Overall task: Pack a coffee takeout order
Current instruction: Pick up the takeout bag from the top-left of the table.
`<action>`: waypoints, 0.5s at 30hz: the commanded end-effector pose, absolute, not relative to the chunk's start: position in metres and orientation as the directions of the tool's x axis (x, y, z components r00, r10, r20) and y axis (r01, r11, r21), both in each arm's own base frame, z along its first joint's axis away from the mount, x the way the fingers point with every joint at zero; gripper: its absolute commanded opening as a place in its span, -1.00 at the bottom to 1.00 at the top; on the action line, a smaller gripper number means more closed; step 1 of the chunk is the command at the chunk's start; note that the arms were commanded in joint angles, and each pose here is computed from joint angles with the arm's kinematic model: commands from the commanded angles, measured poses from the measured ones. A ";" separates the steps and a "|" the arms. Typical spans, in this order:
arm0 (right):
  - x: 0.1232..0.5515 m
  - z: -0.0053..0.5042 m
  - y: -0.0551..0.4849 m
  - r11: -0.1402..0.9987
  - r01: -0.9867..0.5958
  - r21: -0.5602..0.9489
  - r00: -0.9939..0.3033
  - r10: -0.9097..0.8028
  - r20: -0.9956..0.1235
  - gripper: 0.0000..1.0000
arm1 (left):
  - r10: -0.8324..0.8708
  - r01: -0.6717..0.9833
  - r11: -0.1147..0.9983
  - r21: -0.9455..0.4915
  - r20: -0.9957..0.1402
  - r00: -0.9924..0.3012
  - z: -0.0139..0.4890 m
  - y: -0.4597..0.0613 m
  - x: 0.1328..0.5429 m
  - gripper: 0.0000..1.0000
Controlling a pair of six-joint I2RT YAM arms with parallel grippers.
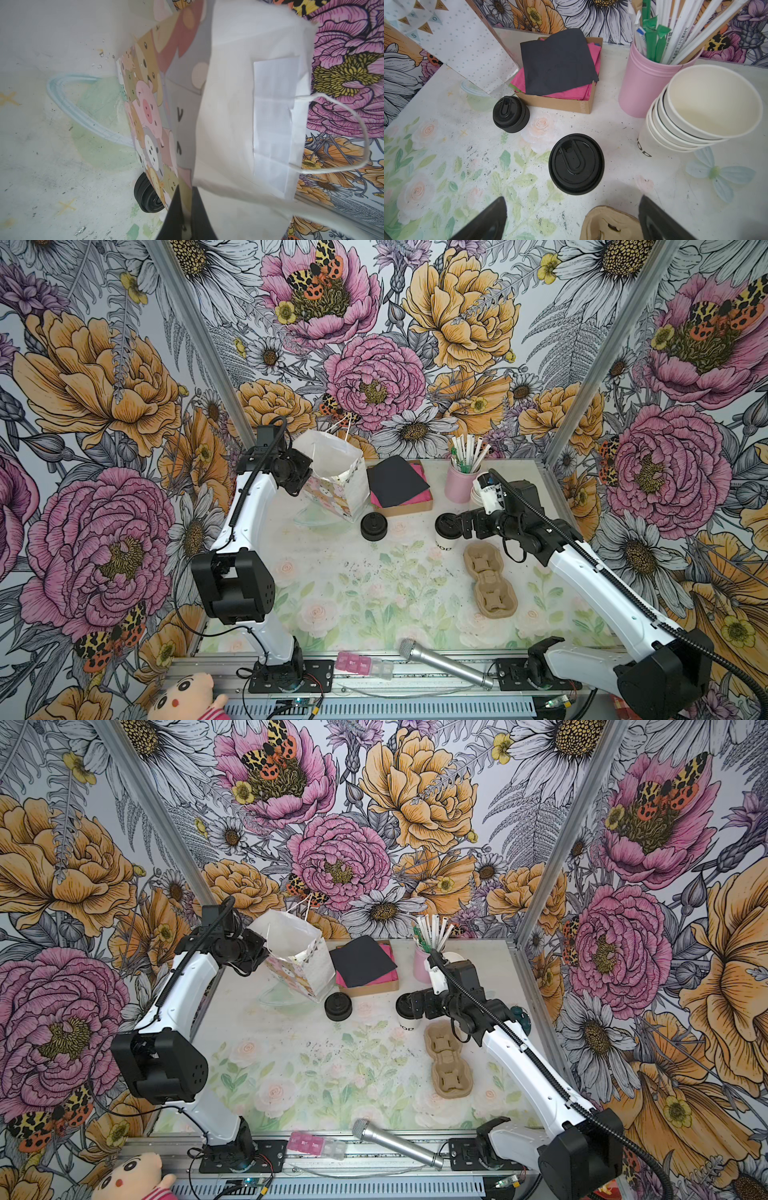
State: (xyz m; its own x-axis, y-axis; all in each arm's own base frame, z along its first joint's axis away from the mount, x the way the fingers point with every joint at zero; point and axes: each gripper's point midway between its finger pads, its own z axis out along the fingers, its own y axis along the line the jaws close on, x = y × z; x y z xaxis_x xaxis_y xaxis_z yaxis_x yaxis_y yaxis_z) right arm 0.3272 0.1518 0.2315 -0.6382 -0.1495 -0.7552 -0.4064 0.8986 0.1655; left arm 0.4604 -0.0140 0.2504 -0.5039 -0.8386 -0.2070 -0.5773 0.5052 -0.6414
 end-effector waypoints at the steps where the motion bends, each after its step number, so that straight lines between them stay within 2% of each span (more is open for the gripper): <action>1: 0.327 0.242 0.154 0.888 -0.431 0.161 -0.604 -0.152 -0.782 0.99 | -0.840 -0.562 0.517 -0.646 -0.255 -0.480 0.267 -0.003 0.454 -0.93; 3: 0.327 0.243 0.153 0.888 -0.431 0.159 -0.602 -0.151 -0.784 0.99 | -0.835 -0.547 0.526 -0.651 -0.277 -0.475 0.276 0.000 0.452 -1.00; 10: 0.325 0.247 0.152 0.890 -0.427 0.158 -0.594 -0.144 -0.792 0.99 | -0.794 -0.452 0.585 -0.673 -0.360 -0.490 0.311 -0.002 0.444 -1.00; 15: 0.321 0.255 0.150 0.891 -0.424 0.162 -0.578 -0.129 -0.806 0.99 | -0.778 -0.388 0.594 -0.705 -0.380 -0.500 0.334 -0.011 0.427 -1.00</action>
